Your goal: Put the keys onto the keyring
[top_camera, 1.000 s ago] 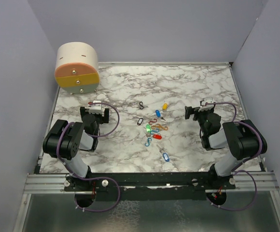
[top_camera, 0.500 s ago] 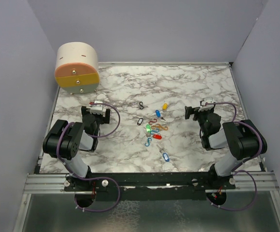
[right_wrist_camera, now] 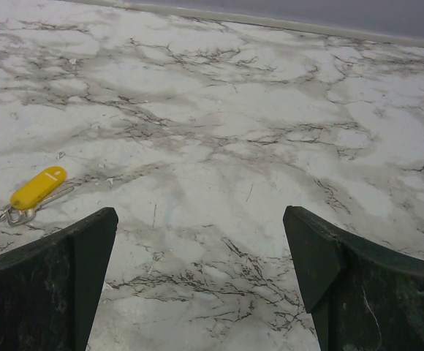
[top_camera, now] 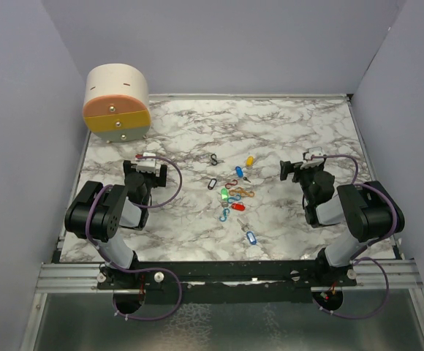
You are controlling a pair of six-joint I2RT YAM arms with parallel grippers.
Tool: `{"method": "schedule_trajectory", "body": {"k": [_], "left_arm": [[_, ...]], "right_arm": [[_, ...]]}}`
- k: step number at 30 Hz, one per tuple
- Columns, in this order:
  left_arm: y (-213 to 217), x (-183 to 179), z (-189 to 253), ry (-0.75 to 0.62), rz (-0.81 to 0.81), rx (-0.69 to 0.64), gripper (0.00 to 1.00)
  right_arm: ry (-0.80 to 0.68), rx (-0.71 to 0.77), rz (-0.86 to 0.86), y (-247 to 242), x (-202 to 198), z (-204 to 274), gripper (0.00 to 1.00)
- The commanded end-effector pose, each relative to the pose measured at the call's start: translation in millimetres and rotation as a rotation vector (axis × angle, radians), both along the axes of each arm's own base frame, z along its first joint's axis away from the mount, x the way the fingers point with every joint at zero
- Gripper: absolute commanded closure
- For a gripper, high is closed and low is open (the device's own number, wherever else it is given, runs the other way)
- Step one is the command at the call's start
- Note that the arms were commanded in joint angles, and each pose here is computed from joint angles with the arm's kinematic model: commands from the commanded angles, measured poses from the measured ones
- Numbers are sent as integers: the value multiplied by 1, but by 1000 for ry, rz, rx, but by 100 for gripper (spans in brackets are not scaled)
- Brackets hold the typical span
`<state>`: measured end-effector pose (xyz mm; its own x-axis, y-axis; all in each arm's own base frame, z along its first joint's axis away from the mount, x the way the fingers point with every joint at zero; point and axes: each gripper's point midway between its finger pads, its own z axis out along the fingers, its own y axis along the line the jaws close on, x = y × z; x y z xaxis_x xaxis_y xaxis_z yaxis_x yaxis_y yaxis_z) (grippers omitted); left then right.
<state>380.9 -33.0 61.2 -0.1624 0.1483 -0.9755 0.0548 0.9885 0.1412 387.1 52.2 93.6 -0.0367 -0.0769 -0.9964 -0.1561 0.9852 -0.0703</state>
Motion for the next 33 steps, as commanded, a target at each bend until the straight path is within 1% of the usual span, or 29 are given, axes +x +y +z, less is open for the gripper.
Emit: {"method": "schedule_trajectory", "body": {"k": [1,4,8,14,16,19,26,28,30,31,33], "left_arm": [[3,2,14,-46,12,-11,1],[4,1,14,-47,17,-14,1],[-9,-6,18,-77,-74,4,1],[-10,-7,19,-81,-79,6,1],[-6,-4,18,-73,-51,1,1],[6,3,13,-42,33,-15,1],[8,3,12,-35,47,-19,1],[16,4,14,-38,105,-36,1],[24,6,18,-23,159,-40,1],[21,7,20,-2,142,-32,1],[16,11,37,4,135,-21,1]], "right_arm": [[-13,-6,14,2,-3,4,0],[-12,-6,14,2,-3,4,0],[-13,-6,14,2,-3,4,0],[-12,-6,14,2,-3,4,0],[-11,-6,13,2,-3,4,0],[-13,-5,14,2,-3,4,0],[-11,-7,14,2,-3,4,0],[-16,-7,12,2,-3,5,0],[-31,9,-62,-10,-3,11,0],[-22,19,-95,-15,-2,14,0],[18,10,-104,-16,4,25,0]]}}
